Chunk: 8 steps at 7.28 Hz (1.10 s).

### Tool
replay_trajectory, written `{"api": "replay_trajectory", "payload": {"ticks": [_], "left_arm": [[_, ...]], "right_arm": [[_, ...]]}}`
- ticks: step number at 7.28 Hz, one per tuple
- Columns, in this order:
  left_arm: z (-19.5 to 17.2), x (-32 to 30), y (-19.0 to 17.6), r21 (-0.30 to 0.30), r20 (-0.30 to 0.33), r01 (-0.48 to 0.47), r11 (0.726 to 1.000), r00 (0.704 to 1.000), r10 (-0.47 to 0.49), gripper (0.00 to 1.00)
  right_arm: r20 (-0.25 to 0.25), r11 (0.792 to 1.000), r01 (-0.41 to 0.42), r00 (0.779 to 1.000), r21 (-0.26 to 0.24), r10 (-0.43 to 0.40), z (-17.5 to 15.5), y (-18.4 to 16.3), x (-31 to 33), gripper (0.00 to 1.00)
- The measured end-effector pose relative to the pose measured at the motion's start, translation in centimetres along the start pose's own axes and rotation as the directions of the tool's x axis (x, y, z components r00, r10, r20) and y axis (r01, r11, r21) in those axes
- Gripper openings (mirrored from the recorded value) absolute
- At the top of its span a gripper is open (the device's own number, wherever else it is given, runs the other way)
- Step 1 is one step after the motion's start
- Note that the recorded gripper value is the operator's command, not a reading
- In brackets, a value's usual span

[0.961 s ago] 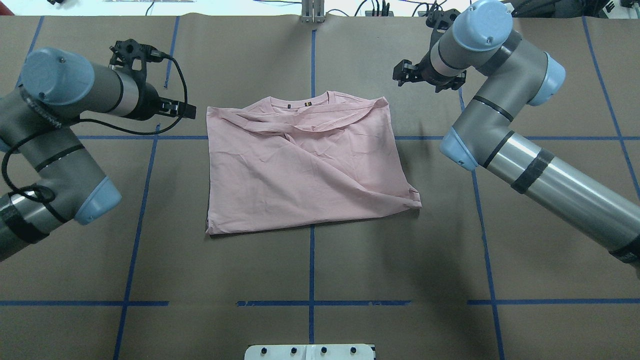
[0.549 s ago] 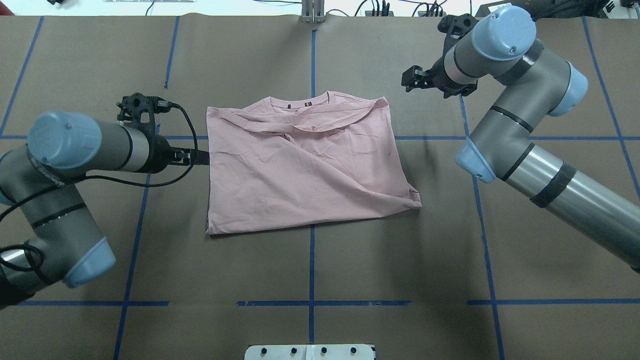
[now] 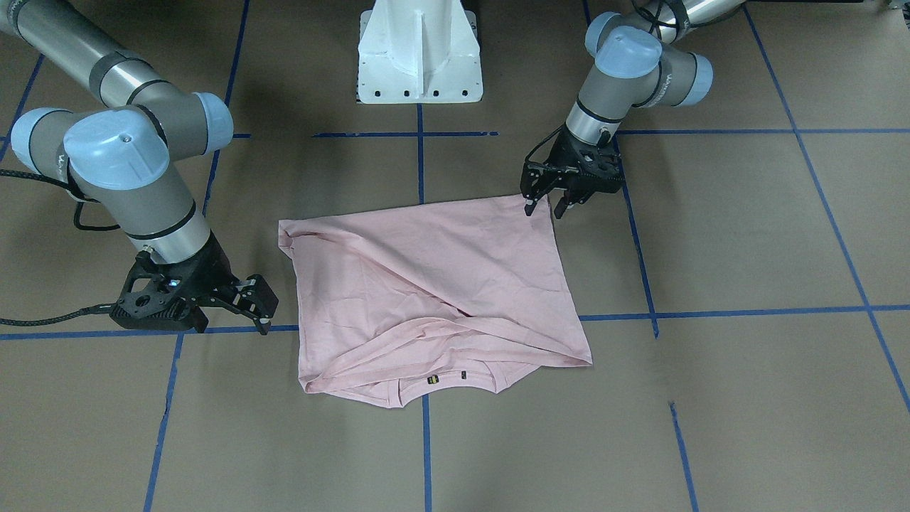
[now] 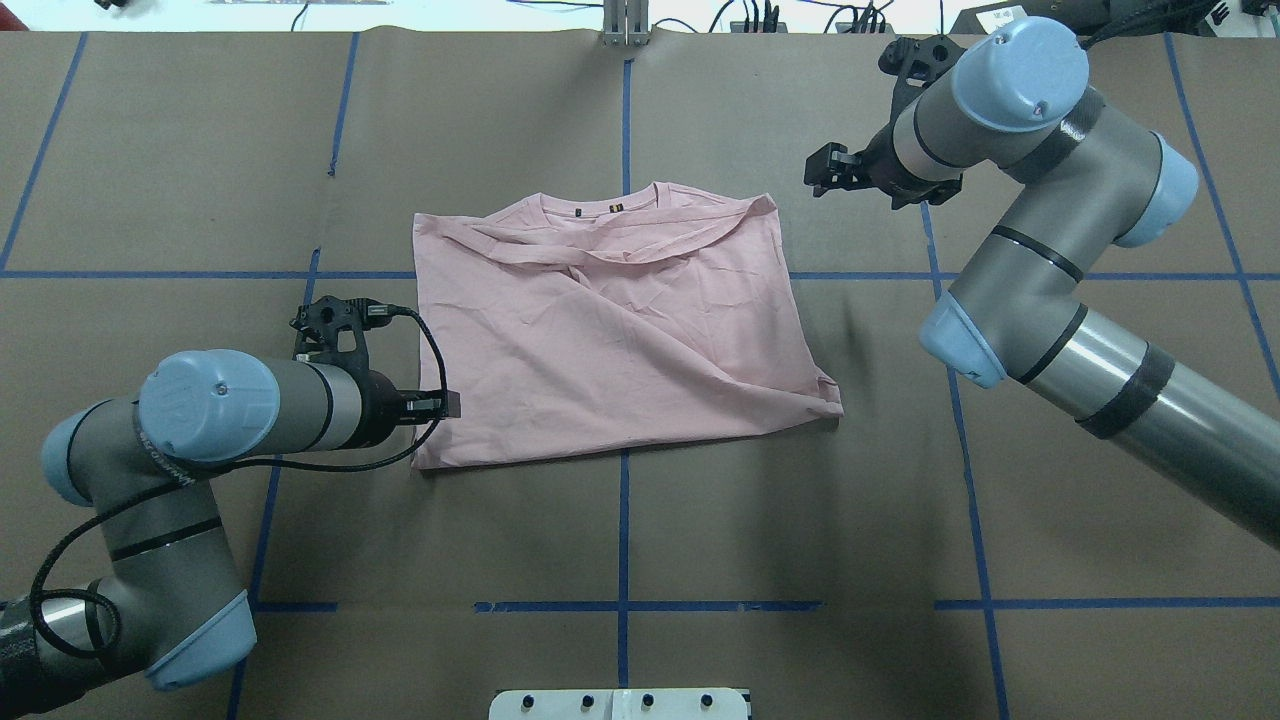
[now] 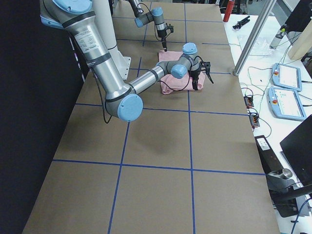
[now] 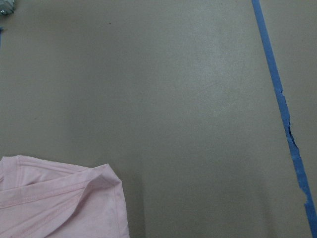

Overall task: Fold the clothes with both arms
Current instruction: 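Lower the left gripper to the folded shirt's side edge and grasp it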

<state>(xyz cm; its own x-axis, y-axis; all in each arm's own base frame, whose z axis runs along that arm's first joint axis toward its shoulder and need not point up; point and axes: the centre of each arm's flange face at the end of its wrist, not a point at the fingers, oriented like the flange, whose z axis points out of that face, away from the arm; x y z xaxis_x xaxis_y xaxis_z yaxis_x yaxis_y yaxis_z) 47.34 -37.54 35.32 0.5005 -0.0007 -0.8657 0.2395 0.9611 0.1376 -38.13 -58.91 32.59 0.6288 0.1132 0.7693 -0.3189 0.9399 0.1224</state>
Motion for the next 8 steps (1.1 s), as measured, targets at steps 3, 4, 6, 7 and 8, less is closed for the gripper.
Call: {"api": "replay_trajectory", "payload": {"ticks": [3,4,6,7,8], "left_arm": [[0.4,-0.7,1.4,-0.019,0.014,-0.004,1.0,1.0,0.004,0.63],[0.4,-0.9,1.8,-0.025,0.017,-0.006,1.0,1.0,0.006,0.59],[0.7,-0.7,2.7,-0.039,0.016,-0.012,0.999,1.0,0.013,0.33],[0.7,-0.6,3.0,-0.044,0.015,-0.015,0.999,1.0,0.015,0.06],[0.7,-0.5,3.2,-0.047,0.013,-0.017,0.999,1.0,0.017,0.0]], "right_arm": [[-0.002,1.0,0.001,1.0,-0.001,-0.001,0.0,0.1,0.0,1.0],[-0.002,1.0,0.001,1.0,-0.001,-0.001,0.1,0.1,0.0,1.0],[-0.003,1.0,0.001,1.0,-0.001,-0.001,0.1,0.2,0.0,1.0],[-0.003,1.0,0.001,1.0,-0.001,-0.001,0.1,0.2,0.0,1.0],[-0.004,1.0,0.001,1.0,-0.001,-0.001,0.2,0.2,0.0,1.0]]}}
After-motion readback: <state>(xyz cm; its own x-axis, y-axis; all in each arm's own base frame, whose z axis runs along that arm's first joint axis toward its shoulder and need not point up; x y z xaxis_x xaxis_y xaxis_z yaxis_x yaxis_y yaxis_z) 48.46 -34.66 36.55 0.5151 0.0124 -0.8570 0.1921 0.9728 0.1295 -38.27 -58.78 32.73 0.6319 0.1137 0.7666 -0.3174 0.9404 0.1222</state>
